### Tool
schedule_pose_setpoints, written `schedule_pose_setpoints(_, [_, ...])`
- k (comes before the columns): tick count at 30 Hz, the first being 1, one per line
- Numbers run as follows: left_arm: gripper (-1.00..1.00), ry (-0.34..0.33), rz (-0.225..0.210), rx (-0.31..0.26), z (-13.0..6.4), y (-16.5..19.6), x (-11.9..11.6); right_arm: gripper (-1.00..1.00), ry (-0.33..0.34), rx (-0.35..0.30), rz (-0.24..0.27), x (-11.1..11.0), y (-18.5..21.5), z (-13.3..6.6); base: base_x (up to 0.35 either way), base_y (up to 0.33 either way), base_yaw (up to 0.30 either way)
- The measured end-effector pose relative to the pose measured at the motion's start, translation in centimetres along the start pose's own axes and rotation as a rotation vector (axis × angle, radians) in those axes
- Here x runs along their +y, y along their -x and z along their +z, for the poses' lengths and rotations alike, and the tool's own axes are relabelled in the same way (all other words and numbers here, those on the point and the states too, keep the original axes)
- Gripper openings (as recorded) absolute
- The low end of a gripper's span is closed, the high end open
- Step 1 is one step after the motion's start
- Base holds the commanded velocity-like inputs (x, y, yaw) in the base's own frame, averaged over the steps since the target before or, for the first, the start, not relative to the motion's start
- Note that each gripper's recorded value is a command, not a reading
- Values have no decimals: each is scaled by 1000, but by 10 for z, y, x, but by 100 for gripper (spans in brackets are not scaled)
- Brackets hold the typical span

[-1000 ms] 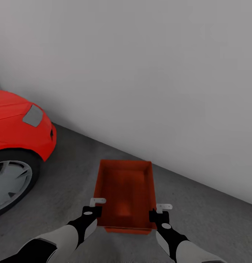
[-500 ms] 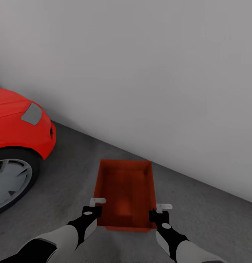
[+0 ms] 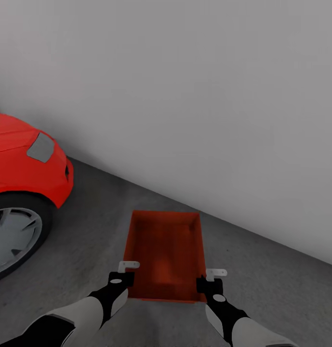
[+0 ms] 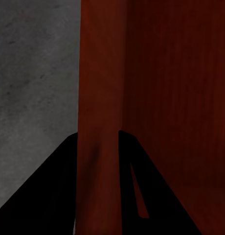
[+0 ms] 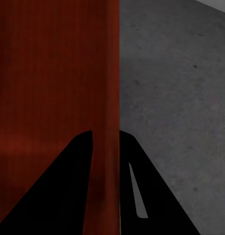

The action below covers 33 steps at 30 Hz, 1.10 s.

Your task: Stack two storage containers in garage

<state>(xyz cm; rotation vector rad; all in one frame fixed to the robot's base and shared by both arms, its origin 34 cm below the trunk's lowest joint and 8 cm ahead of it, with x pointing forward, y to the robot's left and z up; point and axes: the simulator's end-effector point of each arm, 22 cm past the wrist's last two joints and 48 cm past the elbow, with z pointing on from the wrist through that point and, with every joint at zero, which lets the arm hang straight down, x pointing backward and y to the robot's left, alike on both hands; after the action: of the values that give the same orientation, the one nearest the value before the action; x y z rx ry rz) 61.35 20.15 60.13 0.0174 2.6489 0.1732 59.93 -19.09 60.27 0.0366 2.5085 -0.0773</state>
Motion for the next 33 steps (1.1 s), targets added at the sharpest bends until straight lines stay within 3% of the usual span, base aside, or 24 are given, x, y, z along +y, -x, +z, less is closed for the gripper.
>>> schedule_pose_setpoints(33, [-100,0,-4,5,2,-3,0,-100,1,4,-3,0,-2,2,0,0,0])
